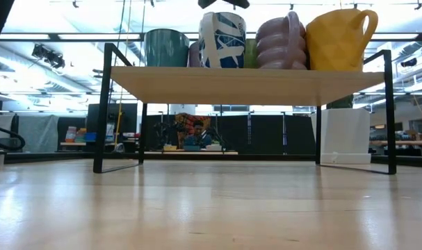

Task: Place coffee mugs
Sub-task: Put the white-blue patterned mug on the shelf, then put the blue mug on the shelf

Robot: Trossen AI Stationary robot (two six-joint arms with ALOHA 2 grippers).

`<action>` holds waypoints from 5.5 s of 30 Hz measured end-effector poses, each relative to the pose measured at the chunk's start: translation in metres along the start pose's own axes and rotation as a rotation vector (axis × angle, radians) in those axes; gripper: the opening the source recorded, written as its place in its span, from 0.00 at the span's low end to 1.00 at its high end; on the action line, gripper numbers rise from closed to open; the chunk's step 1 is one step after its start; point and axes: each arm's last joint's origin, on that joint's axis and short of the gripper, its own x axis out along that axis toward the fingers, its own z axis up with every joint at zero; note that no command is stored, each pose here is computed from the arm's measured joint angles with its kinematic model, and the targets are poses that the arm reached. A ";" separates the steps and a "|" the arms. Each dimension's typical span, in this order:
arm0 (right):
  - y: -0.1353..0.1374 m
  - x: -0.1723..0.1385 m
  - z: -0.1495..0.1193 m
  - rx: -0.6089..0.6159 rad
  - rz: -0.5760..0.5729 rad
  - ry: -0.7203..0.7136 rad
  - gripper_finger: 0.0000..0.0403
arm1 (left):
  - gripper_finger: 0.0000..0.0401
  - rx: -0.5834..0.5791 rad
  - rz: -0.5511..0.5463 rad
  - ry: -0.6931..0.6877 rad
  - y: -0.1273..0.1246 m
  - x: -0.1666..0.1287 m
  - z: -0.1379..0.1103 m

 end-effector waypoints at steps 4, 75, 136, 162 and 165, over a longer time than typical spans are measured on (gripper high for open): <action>0.003 -0.004 0.005 -0.024 0.015 -0.040 0.48 | 0.31 0.162 0.059 -0.014 -0.018 -0.003 -0.004; 0.011 0.004 0.005 0.073 -0.016 0.021 0.48 | 0.31 0.199 0.122 -0.147 -0.070 -0.018 -0.101; 0.138 0.054 -0.069 0.687 -0.094 1.316 0.44 | 0.29 0.564 0.079 -0.130 -0.090 -0.018 -0.161; 0.142 0.068 -0.091 0.546 0.020 1.381 0.07 | 0.29 0.242 -0.034 -0.167 -0.066 -0.035 -0.120; 0.141 0.068 -0.091 0.482 0.075 1.381 0.07 | 0.29 0.200 -0.081 -0.199 -0.053 -0.042 -0.111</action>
